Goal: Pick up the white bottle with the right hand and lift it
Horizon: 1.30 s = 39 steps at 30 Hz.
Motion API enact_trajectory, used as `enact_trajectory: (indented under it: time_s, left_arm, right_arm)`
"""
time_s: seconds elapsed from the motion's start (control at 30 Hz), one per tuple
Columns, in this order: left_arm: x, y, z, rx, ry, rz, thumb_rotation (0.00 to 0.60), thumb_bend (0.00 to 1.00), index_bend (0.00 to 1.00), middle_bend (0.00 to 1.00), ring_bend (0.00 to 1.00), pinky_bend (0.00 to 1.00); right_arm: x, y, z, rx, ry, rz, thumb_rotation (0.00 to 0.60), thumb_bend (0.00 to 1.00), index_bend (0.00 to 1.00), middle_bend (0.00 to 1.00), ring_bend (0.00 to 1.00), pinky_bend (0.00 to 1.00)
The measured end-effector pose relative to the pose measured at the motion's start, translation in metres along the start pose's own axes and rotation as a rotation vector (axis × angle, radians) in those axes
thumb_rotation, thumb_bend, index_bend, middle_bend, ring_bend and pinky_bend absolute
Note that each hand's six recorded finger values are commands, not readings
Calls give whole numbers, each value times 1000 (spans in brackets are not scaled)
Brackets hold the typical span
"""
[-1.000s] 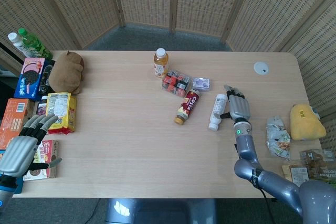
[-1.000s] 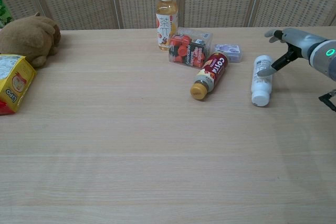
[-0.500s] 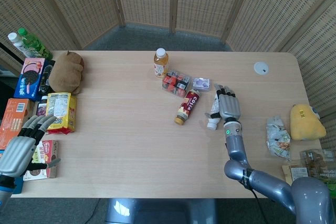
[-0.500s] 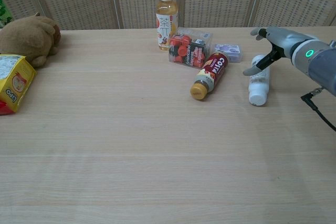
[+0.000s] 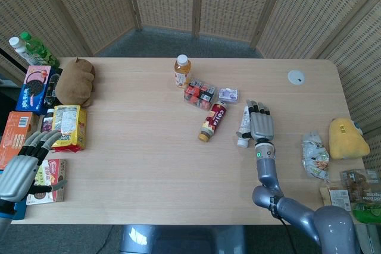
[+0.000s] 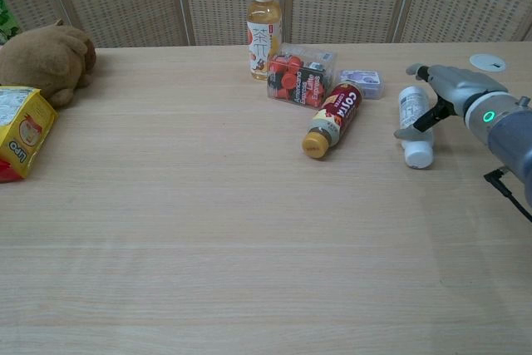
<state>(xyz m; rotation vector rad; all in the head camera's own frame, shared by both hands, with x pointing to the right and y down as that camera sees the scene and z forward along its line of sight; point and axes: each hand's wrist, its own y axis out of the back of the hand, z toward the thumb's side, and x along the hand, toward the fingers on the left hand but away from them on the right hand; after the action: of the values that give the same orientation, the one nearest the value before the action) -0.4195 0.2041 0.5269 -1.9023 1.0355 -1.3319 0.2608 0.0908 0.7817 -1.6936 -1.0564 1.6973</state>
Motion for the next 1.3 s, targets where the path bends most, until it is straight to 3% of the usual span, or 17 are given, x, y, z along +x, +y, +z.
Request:
enact_trajectory:
  time_s: [0.1, 0.23, 0.5, 0.9, 1.3]
  left_arm:
    - [0, 0, 0, -1, 0, -1, 574, 71, 0, 0, 0, 0]
    - [0, 0, 1, 1, -2, 0, 573, 68, 0, 0, 0, 0]
    - [0, 1, 3, 5, -7, 3, 572, 69, 0, 0, 0, 0]
    - [0, 1, 3, 6, -7, 2, 574, 70, 0, 0, 0, 0]
    - [-3, 3, 1, 7, 3, 7, 574, 69, 0, 0, 0, 0]
  right_arm:
    - [0, -4, -10, 2, -18, 9, 528, 0, 0, 0, 0, 18]
    - [0, -7, -19, -4, -33, 17, 573, 0, 0, 0, 24, 143]
    - [1, -1, -34, 8, -41, 8, 600, 0, 0, 11, 221, 318]
    - [-2, -1, -31, 3, -31, 28, 600, 31, 16, 317, 570, 690]
    - [-10, -3, -22, 16, -21, 35, 600, 145, 317, 633, 878, 979]
